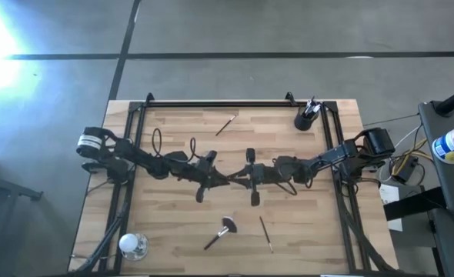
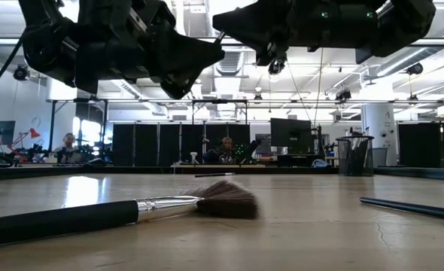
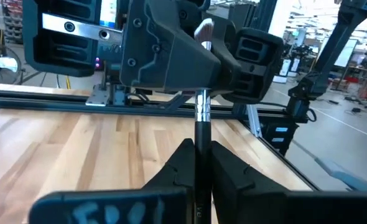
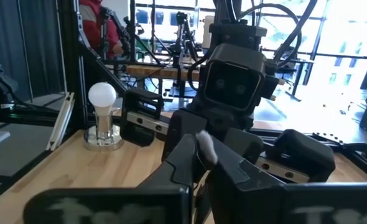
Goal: Put items in baskets/containers
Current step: Put the foundation brush into the pen holder, then put the eyeshadow brush into the pen holder
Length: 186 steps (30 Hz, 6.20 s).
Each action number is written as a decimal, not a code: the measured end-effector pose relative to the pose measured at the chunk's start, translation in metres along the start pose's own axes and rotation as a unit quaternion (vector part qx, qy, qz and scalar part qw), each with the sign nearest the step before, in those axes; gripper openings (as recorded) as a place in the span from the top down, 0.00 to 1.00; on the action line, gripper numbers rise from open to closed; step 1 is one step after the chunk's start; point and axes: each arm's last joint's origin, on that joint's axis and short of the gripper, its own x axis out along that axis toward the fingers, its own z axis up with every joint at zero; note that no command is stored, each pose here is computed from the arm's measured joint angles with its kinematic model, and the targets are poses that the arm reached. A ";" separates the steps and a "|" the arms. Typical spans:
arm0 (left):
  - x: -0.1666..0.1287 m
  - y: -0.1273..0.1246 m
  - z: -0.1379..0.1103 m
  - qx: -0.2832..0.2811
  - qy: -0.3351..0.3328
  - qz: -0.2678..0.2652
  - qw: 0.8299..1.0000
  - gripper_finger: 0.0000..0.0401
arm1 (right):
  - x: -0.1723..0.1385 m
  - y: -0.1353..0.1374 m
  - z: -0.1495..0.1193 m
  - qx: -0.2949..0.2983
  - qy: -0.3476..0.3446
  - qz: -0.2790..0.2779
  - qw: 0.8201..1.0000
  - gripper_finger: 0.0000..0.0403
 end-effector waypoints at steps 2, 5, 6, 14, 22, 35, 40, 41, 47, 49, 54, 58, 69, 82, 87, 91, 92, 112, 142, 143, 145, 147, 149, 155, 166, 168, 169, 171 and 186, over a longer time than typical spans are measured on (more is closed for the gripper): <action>0.000 0.000 0.000 -0.002 0.001 0.001 1.000 0.91 | 0.000 0.000 0.000 -0.001 0.000 0.000 1.000 0.96; 0.000 0.000 0.000 -0.014 0.002 0.003 1.000 0.87 | 0.000 0.000 0.000 -0.002 0.000 0.000 1.000 0.96; 0.000 0.000 -0.001 -0.024 0.002 0.006 1.000 0.86 | 0.000 0.000 0.000 -0.002 0.000 0.000 1.000 0.96; -0.002 0.001 -0.004 -0.048 0.035 0.020 0.998 0.79 | 0.000 0.000 -0.001 -0.008 0.001 0.000 1.000 0.96; -0.009 0.000 0.006 -0.025 0.050 0.039 0.998 0.72 | -0.001 0.000 -0.003 -0.005 0.007 -0.001 1.000 0.97; -0.049 -0.004 0.007 0.017 0.056 0.069 0.996 0.71 | -0.002 -0.002 -0.004 -0.002 0.024 -0.026 0.999 0.97; -0.061 -0.004 -0.002 0.030 0.068 0.088 0.993 0.71 | -0.010 -0.007 0.004 0.001 0.061 -0.068 0.996 0.97; -0.062 -0.004 -0.003 0.029 0.070 0.088 0.993 0.71 | -0.013 -0.009 0.007 0.002 0.070 -0.082 0.994 0.97; -0.066 -0.004 -0.007 0.030 0.067 0.088 0.993 0.71 | -0.047 -0.027 0.034 0.003 0.140 -0.187 0.972 0.97; -0.067 -0.004 -0.008 0.030 0.068 0.088 0.993 0.71 | -0.063 -0.035 0.040 0.000 0.168 -0.237 0.957 0.97; -0.070 -0.005 -0.011 0.030 0.071 0.088 0.993 0.71 | -0.112 -0.059 0.046 0.019 0.212 -0.380 0.900 0.97; -0.070 -0.005 -0.012 0.029 0.072 0.088 0.993 0.71 | -0.151 -0.077 0.050 0.045 0.205 -0.485 0.849 0.97; -0.070 -0.005 -0.011 0.029 0.070 0.088 0.993 0.71 | -0.201 -0.125 0.049 0.050 0.190 -0.639 0.744 0.97; -0.070 -0.004 -0.012 0.028 0.074 0.088 0.993 0.71 | -0.209 -0.163 0.023 0.114 0.256 -0.637 0.718 0.97; -0.070 -0.004 -0.012 0.027 0.074 0.088 0.993 0.71 | -0.208 -0.168 0.016 0.125 0.270 -0.640 0.709 0.97; -0.070 -0.004 -0.012 0.027 0.075 0.088 0.993 0.71 | -0.206 -0.171 0.010 0.133 0.277 -0.642 0.703 0.97; -0.070 -0.004 -0.012 0.027 0.075 0.088 0.993 0.71 | -0.206 -0.172 0.009 0.135 0.278 -0.643 0.701 0.97; -0.070 -0.005 -0.012 0.021 0.075 0.087 0.993 0.71 | -0.205 -0.170 0.012 0.137 0.276 -0.629 0.713 0.76; -0.056 0.049 -0.023 -0.064 0.131 0.318 0.937 0.83 | -0.147 -0.100 0.009 0.075 0.062 -0.435 0.895 0.98; -0.054 0.053 -0.024 -0.067 0.137 0.323 0.934 0.83 | -0.146 -0.100 0.007 0.075 0.060 -0.434 0.896 0.98; -0.048 0.058 -0.028 -0.073 0.154 0.331 0.928 0.81 | -0.146 -0.100 0.002 0.074 0.065 -0.435 0.895 0.98; -0.042 0.063 -0.030 -0.077 0.172 0.337 0.922 0.79 | -0.145 -0.100 0.000 0.074 0.070 -0.435 0.895 0.98; -0.034 0.067 -0.031 -0.077 0.184 0.341 0.919 0.76 | -0.144 -0.101 -0.002 0.074 0.073 -0.435 0.895 0.98; -0.018 0.085 -0.028 -0.067 0.213 0.360 0.906 0.69 | -0.142 -0.101 -0.003 0.073 0.077 -0.434 0.894 0.98; -0.032 0.141 -0.020 -0.083 0.222 0.437 0.868 0.68 | -0.141 -0.101 -0.005 0.071 0.082 -0.434 0.895 0.98; -0.036 0.152 -0.021 -0.092 0.225 0.438 0.865 0.68 | -0.141 -0.102 -0.005 0.071 0.081 -0.434 0.895 0.98; -0.037 0.156 -0.023 -0.095 0.229 0.437 0.865 0.68 | -0.141 -0.102 -0.005 0.071 0.081 -0.434 0.895 0.98; -0.038 0.165 -0.026 -0.098 0.236 0.438 0.862 0.68 | -0.141 -0.102 -0.005 0.071 0.081 -0.434 0.895 0.98; -0.039 0.182 -0.046 -0.097 0.323 0.446 0.829 0.84 | -0.141 -0.102 -0.005 0.070 0.082 -0.433 0.895 0.98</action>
